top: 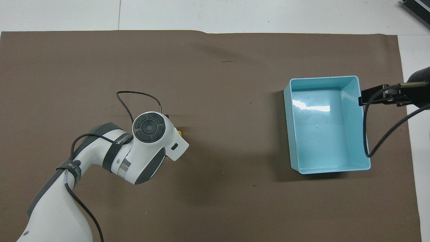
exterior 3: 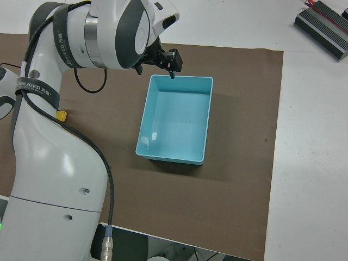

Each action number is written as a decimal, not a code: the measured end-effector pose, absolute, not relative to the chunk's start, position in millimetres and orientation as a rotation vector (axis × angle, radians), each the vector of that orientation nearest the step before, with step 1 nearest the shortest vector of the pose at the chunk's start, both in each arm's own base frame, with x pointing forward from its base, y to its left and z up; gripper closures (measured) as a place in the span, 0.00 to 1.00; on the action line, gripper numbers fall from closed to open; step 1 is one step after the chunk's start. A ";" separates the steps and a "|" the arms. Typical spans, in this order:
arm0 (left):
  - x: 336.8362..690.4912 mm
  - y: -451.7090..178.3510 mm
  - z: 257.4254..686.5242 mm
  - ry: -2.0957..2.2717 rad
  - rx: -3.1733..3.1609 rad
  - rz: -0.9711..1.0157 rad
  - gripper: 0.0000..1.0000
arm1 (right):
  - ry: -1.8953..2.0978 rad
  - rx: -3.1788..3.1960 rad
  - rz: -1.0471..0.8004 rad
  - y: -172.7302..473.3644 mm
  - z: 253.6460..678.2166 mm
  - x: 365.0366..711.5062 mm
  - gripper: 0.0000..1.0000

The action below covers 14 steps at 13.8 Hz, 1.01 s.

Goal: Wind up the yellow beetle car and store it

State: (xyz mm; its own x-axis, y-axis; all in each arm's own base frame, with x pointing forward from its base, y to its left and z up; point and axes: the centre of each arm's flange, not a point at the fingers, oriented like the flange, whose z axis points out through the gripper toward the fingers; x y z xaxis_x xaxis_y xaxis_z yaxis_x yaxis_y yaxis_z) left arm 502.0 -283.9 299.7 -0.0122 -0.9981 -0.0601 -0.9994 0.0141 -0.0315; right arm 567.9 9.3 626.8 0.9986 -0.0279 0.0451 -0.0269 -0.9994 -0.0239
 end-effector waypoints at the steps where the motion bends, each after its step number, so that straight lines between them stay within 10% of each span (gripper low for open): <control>1: 505.1 -276.5 299.8 2.184 -2.169 0.041 0.55 | 0.043 -3.117 -0.071 9.3 626.8 567.9 0.00; 7: 517.9 -244.0 299.8 2.156 -2.205 0.089 0.55 | 0.043 -3.117 -0.071 9.3 626.8 567.9 0.00; 12: 531.8 -228.4 308.4 2.119 -2.237 0.114 0.05 | 0.043 -3.117 -0.071 9.3 626.8 567.9 0.00; 14: 538.7 -225.4 335.0 2.100 -2.247 0.117 0.00 | 0.043 -3.117 -0.071 9.3 626.8 567.9 0.00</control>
